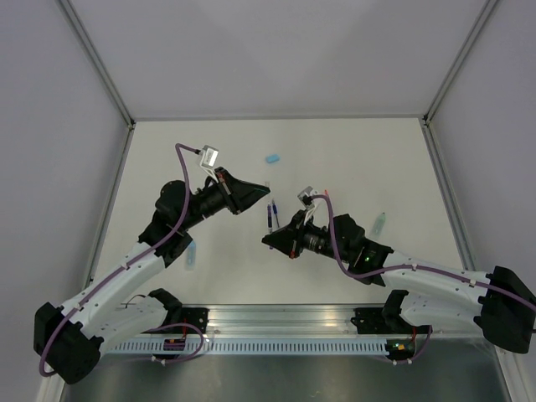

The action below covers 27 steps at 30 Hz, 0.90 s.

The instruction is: Insert the pens into the pen caps

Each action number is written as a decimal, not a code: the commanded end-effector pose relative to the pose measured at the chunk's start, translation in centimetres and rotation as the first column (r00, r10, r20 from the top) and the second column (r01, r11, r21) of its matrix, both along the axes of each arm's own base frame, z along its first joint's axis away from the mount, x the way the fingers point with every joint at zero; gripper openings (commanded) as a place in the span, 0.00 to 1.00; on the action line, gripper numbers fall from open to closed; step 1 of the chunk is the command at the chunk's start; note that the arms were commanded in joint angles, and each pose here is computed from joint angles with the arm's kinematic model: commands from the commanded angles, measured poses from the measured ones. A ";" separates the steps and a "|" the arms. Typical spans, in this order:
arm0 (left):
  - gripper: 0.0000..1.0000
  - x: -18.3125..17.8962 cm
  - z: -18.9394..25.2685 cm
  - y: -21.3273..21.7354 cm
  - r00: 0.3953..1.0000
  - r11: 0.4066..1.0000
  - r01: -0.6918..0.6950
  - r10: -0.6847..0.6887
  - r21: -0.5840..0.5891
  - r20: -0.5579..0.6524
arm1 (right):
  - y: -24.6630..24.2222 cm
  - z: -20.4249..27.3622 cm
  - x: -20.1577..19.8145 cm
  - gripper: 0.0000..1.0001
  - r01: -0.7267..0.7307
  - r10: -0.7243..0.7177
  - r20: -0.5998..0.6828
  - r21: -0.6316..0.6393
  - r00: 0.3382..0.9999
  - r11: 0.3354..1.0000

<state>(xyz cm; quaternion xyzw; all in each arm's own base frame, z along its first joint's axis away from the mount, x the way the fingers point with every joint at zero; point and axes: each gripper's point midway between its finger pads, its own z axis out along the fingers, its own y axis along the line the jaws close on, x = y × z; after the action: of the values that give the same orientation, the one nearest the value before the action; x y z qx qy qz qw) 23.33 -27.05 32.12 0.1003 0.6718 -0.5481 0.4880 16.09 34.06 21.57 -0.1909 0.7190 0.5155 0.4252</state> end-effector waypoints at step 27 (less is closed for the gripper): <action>0.02 -3.9 -0.8 -0.2 0.980 0.986 0.166 -0.163 -0.017 0.112 | 1.0 6.8 1.9 0.00 0.065 -0.074 0.088 0.106 0.993 0.992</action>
<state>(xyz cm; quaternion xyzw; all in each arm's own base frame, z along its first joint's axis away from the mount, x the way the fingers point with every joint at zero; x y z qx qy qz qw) 21.73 -26.88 31.51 0.1286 0.6433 -0.5698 0.4950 16.65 34.74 23.47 -0.1866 0.7173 0.5119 0.4343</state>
